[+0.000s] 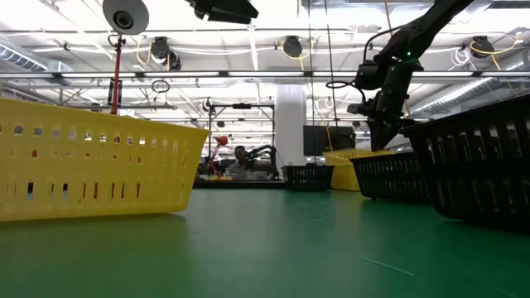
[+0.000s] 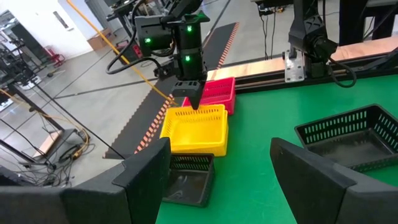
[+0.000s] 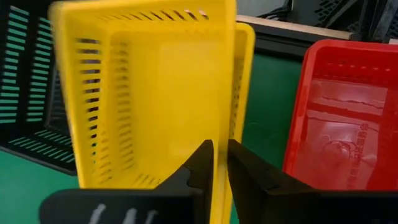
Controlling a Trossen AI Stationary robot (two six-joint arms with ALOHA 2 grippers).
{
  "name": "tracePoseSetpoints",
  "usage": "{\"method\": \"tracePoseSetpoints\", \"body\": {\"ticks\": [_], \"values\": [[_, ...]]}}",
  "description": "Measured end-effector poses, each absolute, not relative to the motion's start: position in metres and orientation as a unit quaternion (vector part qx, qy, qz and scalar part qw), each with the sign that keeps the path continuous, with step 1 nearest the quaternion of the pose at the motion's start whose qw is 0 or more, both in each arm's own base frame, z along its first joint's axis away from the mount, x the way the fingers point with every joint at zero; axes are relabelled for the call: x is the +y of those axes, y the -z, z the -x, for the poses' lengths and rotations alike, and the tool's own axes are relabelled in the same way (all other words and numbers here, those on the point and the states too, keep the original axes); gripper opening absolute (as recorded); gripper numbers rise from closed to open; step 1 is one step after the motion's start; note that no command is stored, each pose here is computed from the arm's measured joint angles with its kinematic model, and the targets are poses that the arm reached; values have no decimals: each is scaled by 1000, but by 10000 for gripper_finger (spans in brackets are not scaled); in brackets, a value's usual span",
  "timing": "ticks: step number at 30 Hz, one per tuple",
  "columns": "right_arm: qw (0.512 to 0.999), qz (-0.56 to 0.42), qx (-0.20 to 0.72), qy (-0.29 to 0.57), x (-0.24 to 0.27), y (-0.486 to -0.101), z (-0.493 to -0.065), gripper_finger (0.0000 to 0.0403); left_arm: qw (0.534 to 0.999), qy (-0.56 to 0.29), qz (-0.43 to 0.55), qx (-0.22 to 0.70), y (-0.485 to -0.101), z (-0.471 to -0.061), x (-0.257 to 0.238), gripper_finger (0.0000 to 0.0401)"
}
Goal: Stack baskets by color
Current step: Stack the middle yellow bin on the top yellow bin
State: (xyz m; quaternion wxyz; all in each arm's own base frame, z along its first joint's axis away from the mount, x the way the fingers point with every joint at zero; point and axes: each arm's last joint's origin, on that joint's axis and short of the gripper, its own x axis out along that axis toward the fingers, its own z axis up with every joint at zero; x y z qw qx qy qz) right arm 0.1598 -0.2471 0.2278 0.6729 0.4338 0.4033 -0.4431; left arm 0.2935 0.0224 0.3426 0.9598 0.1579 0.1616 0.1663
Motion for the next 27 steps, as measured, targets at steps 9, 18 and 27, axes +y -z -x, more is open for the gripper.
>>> {"method": "tracePoseSetpoints", "body": {"ticks": [9,18,27], "values": [[677,-432,394,447,-248,-229,-160,63,960,-166,-158,162,-343,-293,22,278],[735,-384,385,405,-218,-256,-178,60,959,-166,-160,163,-343,-293,22,278],[794,-307,418,317,-162,-257,-237,33,959,-166,-162,163,-343,-293,23,278]]}}
